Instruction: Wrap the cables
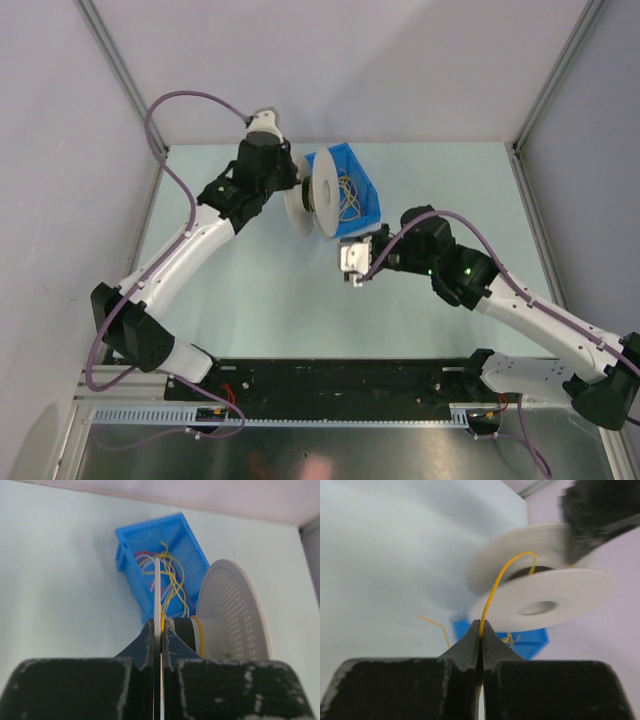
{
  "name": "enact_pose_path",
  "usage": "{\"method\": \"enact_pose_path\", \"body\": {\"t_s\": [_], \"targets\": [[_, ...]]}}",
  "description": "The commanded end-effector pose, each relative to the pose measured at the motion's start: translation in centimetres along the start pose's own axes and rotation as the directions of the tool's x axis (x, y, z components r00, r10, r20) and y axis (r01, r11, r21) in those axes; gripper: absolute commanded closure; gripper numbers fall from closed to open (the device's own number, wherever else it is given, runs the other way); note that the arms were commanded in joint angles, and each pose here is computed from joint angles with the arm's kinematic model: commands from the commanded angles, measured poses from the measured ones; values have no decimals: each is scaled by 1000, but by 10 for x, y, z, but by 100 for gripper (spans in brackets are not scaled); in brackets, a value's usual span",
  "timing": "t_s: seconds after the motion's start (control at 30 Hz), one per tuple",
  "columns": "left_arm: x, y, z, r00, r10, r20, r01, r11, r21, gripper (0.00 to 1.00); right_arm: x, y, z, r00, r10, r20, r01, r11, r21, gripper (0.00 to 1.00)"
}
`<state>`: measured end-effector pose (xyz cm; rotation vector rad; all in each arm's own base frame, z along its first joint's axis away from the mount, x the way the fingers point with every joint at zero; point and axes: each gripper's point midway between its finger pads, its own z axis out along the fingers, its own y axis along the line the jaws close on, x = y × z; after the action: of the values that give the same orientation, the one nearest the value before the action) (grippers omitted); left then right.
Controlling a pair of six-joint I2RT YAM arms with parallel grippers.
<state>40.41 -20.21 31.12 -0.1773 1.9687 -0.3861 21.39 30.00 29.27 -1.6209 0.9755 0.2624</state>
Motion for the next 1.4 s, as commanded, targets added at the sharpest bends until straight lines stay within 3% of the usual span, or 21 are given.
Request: {"method": "enact_pose_path", "body": {"t_s": [0.0, 0.17, 0.43, 0.53, 0.83, 0.93, 1.13, 1.27, 1.37], "targets": [[-6, -44, -22, 985, 157, 74, -170, 959, 228, 100, -6, -68, -8, 998, -60, -22, 63, 982, 177, 100], [8, -71, -51, 957, 265, 118, -290, 851, 439, 100, 7, -95, -11, 997, -60, -57, 71, 970, 232, 100], [34, -98, -98, 885, 408, 224, -443, 590, 675, 100, 28, -115, -18, 993, -63, -105, 89, 960, 267, 100], [44, -100, -114, 839, 458, 294, -511, 475, 716, 100, 37, -124, -24, 991, -54, -123, 87, 954, 286, 100], [55, -101, -148, 763, 489, 422, -596, 282, 752, 100, 72, -147, -56, 985, 34, -171, 30, 934, 356, 100], [54, -103, -155, 754, 483, 445, -607, 252, 754, 100, 83, -146, -61, 982, 72, -175, -4, 934, 358, 100], [39, -97, -160, 781, 448, 435, -577, 252, 776, 100, 125, -152, -86, 955, 195, -222, -93, 911, 402, 100], [32, -96, -165, 759, 443, 476, -609, 228, 759, 100, 143, -152, -96, 939, 254, -230, -141, 897, 418, 100], [21, -100, -170, 781, 418, 464, -586, 234, 776, 100, 146, -141, -91, 929, 308, -207, -209, 896, 392, 100]]}}
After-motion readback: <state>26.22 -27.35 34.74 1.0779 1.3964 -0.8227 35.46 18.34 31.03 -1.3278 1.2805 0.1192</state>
